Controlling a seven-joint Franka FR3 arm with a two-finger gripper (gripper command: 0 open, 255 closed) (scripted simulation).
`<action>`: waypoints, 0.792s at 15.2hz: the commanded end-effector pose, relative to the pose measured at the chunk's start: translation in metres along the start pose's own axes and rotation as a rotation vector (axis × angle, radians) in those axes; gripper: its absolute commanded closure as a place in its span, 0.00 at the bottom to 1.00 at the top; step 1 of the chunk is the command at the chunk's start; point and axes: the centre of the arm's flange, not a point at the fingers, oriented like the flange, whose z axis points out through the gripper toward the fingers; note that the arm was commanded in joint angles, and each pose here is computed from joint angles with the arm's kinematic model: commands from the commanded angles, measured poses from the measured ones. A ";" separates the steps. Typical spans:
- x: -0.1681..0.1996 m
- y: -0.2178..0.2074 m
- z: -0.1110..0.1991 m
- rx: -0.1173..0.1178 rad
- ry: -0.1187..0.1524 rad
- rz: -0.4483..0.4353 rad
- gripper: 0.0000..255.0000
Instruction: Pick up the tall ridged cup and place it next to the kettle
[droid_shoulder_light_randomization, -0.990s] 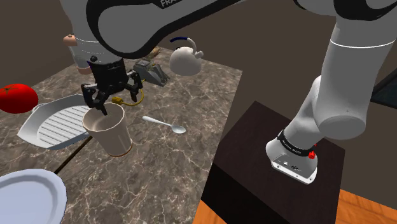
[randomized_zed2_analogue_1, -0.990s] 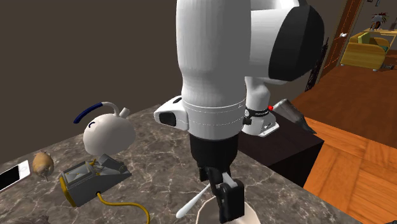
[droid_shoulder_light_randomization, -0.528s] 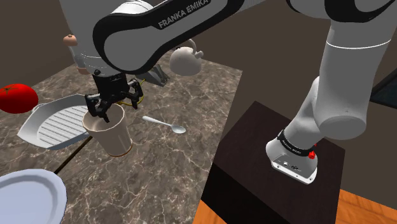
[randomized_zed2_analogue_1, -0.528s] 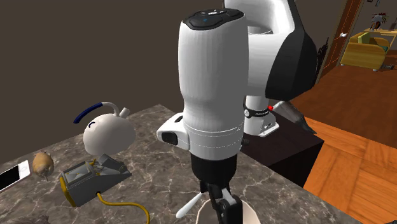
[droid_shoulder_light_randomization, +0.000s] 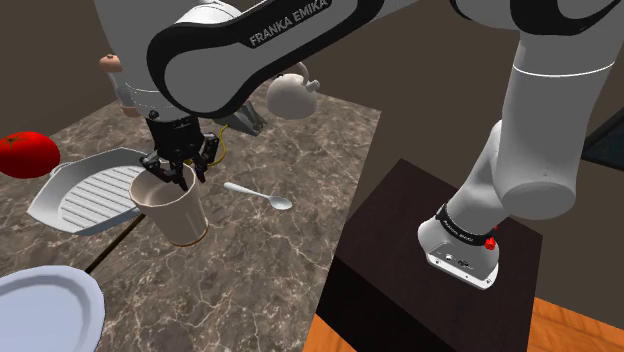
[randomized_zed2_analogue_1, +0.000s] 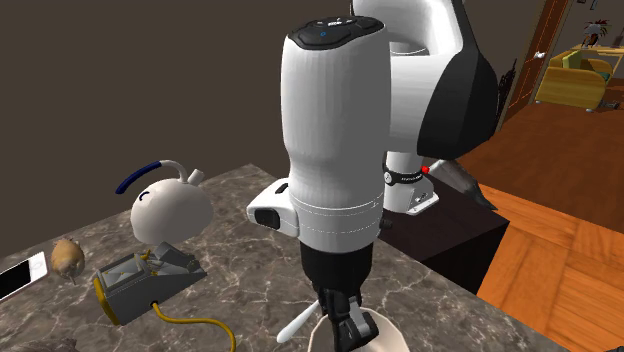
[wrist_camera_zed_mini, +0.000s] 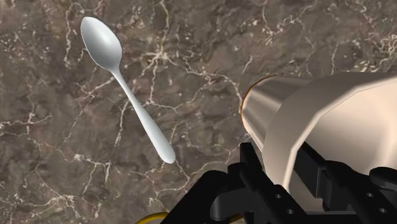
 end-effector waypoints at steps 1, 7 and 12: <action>0.000 0.000 0.000 0.000 0.000 0.000 1.00; 0.000 0.000 0.000 0.000 0.000 0.000 1.00; -0.001 -0.001 -0.021 0.000 0.000 0.000 1.00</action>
